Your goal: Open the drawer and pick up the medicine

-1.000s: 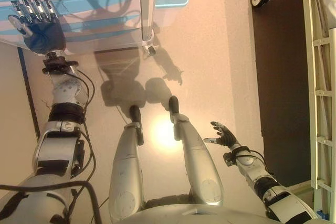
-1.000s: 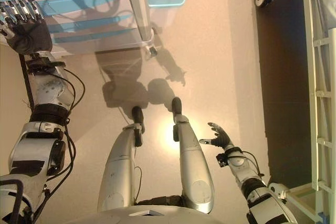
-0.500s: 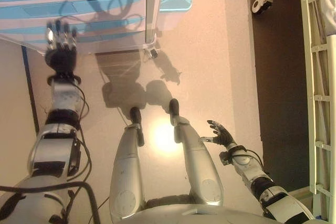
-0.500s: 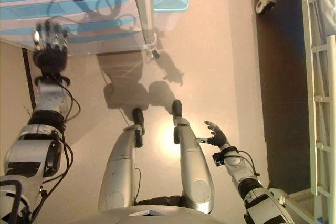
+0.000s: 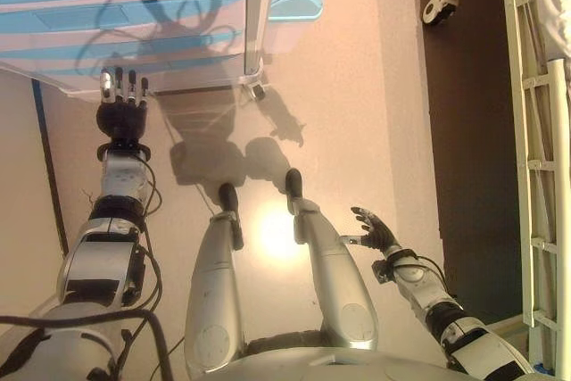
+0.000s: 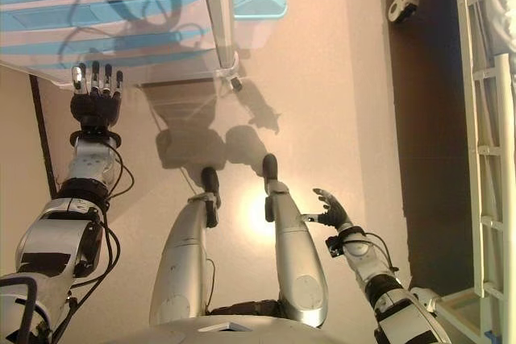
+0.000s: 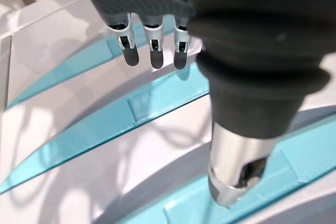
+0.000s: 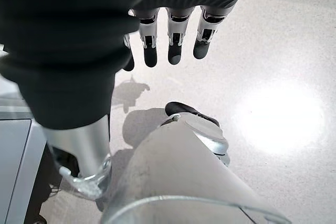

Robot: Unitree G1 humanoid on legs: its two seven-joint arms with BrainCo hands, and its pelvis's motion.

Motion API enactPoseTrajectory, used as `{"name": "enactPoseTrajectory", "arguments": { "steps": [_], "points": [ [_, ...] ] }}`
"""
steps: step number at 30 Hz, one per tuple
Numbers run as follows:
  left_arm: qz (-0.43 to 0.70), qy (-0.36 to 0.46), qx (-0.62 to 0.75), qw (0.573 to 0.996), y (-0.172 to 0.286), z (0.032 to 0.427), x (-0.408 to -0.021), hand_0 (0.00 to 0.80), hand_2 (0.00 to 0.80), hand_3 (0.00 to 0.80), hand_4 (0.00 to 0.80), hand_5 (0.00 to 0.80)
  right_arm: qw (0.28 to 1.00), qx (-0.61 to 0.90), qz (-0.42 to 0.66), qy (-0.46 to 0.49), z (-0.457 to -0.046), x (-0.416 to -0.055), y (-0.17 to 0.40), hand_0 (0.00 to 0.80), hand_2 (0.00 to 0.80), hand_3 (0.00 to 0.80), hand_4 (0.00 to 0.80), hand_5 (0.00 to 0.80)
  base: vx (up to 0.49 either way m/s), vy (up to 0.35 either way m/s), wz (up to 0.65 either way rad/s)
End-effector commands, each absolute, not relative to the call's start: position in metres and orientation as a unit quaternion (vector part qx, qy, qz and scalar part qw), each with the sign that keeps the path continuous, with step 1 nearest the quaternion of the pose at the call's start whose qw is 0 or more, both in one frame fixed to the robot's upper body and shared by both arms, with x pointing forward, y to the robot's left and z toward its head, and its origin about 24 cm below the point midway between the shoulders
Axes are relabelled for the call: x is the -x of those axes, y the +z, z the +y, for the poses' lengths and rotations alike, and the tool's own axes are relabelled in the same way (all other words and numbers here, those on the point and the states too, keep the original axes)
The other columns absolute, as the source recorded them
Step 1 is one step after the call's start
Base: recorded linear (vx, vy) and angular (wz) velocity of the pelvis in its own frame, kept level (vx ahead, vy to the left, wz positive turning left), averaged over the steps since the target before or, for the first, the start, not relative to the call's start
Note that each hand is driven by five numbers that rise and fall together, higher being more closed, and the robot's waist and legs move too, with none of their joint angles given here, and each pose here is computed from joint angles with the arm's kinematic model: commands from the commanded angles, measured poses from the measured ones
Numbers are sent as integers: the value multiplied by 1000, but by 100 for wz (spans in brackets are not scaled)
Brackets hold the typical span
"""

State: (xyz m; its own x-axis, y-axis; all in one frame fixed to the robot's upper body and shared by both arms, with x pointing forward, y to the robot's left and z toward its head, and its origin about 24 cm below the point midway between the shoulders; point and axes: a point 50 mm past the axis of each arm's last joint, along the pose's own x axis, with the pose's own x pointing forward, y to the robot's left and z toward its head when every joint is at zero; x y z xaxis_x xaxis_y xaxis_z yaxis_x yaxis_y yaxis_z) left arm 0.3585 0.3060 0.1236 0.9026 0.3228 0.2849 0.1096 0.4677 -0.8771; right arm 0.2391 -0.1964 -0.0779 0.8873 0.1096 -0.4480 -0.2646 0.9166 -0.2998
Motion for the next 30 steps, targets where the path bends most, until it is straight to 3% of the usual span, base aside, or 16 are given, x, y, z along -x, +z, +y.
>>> {"name": "enactPoseTrajectory", "arguments": {
  "steps": [1,13,23,30],
  "points": [
    [-292,41,498,816,147,318,-353,0,0,0,0,0,951,181,225,108,-198,-225,-84,0,0,0,0,0,0,0,0],
    [-426,-83,480,762,214,312,-354,0,0,0,0,0,950,178,232,111,-200,-218,-88,0,0,0,0,0,0,0,0],
    [-437,-102,467,761,236,311,-354,0,0,0,0,0,949,181,229,116,-198,-219,-87,0,0,0,0,0,0,0,0],
    [-484,-174,432,741,271,302,-348,0,0,0,0,0,946,187,237,118,-202,-213,-90,0,0,0,0,0,0,0,0]
  ]
}}
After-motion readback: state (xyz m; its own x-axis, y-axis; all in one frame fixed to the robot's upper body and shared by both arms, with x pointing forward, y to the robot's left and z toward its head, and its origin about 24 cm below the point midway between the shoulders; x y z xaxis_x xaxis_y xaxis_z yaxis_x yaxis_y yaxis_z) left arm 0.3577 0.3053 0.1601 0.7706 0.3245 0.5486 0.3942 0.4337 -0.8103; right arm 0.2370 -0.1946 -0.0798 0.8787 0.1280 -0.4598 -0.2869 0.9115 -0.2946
